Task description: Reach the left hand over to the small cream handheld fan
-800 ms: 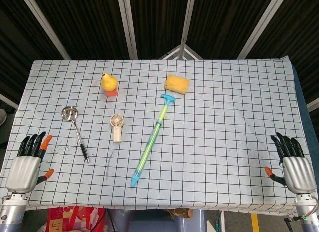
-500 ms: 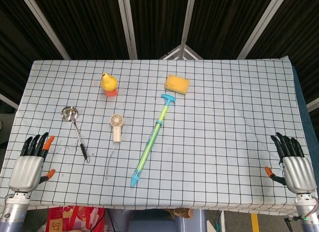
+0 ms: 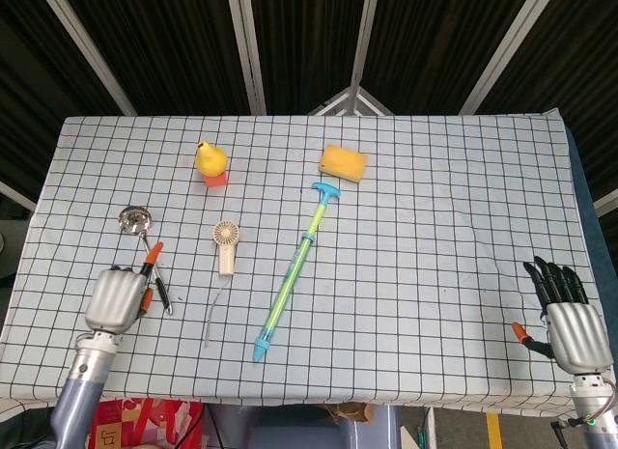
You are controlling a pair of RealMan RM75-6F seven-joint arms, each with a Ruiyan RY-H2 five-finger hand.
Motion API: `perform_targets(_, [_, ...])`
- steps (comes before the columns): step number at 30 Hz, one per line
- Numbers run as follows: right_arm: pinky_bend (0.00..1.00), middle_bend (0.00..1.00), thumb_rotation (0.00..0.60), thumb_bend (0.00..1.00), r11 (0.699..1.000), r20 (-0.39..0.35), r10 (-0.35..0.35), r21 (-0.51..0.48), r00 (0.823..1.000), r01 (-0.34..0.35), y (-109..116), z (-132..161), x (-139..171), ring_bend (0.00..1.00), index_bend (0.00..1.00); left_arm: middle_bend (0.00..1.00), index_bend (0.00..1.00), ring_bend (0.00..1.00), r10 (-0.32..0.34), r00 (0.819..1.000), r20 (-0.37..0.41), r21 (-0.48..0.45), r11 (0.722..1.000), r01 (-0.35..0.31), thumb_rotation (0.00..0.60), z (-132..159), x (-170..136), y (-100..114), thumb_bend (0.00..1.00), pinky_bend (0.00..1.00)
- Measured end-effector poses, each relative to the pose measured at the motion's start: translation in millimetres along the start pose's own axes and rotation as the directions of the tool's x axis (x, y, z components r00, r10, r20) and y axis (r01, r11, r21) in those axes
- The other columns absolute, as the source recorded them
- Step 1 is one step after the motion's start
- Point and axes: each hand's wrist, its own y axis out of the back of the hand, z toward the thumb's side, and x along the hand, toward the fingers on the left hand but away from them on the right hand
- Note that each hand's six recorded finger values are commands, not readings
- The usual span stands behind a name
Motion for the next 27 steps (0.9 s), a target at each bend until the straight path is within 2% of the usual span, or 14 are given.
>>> perform_targets(4, [0.0,0.0,0.6,0.28,1.0,-0.001,0.003,-0.005,1.0,-0.003,0,0,0,0.0,0.06,0.89,0.05,0.64,-0.047,0.999,0.026,0.038,0.998,0.046,0.6,30,25,-9,0.68,0.59])
perform_targets(13, [0.0,0.0,0.6,0.28,1.0,-0.004,0.013,-0.016,1.0,-0.013,0,-1,-2,0.0,0.06,0.9,0.08,0.65,-0.143,0.99,0.019,0.093,0.986,0.141,0.6,73,58,-28,0.68,0.59])
perform_targets(27, [0.0,0.0,0.6,0.28,1.0,-0.005,0.014,-0.017,1.0,-0.014,0,-1,-2,0.0,0.06,0.9,0.09,0.65,-0.179,0.983,0.029,0.123,0.977,0.174,0.6,95,65,-43,0.68,0.59])
